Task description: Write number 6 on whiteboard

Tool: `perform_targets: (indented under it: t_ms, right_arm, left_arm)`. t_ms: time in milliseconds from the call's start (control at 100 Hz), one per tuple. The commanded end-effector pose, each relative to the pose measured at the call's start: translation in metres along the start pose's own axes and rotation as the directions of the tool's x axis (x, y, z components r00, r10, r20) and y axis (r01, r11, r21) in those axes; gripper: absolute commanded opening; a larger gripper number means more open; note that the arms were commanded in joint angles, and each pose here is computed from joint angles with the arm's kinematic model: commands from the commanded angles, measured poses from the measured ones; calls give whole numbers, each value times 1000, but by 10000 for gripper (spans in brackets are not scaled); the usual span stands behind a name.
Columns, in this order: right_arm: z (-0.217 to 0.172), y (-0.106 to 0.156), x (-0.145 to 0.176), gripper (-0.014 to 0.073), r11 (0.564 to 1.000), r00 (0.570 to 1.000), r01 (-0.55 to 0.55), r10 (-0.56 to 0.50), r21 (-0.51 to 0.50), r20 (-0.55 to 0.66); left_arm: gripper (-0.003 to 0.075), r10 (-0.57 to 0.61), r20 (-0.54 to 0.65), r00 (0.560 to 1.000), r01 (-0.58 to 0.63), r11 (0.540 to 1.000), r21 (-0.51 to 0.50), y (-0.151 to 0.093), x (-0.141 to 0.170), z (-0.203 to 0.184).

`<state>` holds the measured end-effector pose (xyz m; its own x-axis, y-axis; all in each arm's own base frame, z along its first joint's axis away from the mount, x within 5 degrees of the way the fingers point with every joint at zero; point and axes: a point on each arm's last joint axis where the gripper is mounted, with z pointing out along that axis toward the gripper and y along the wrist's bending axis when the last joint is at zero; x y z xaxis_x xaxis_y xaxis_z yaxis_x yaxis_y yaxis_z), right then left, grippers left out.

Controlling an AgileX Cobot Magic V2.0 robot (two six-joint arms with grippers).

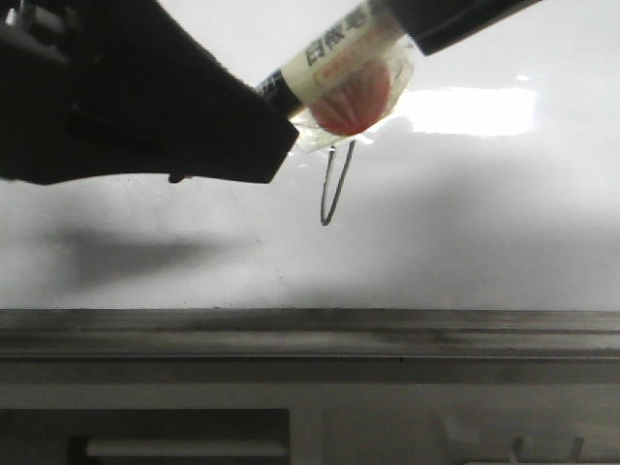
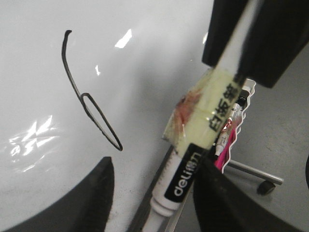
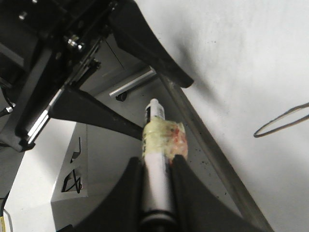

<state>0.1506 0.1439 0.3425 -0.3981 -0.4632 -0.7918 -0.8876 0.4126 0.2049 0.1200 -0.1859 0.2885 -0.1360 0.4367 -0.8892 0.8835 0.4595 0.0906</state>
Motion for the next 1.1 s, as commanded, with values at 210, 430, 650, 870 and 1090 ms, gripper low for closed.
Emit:
perform_targets:
  t_ms: [210,430,650,870,1090]
  right_arm:
    - [-9,2,-13,-36,1000,997,6,-7,13,74]
    - [-9,1,-14,341,1000,996,5,-7,29,88]
    - [-30,-12,-11,449,989,992,-29,12,142,123]
    - [-68,-11,16,449,940,976,-108,38,323,216]
    - [-82,2,43,448,882,947,-155,3,446,322]
  left_arm:
    - [-19,1,107,994,3,999,-38,3,-19,-5]
    - [-20,1,109,994,3,999,-40,3,-19,-5]
    - [-20,-82,113,990,88,995,-50,7,-10,-14]
    - [-20,-301,314,901,358,923,-142,22,7,-44]
    - [-20,-502,415,759,596,793,-129,29,15,-54]
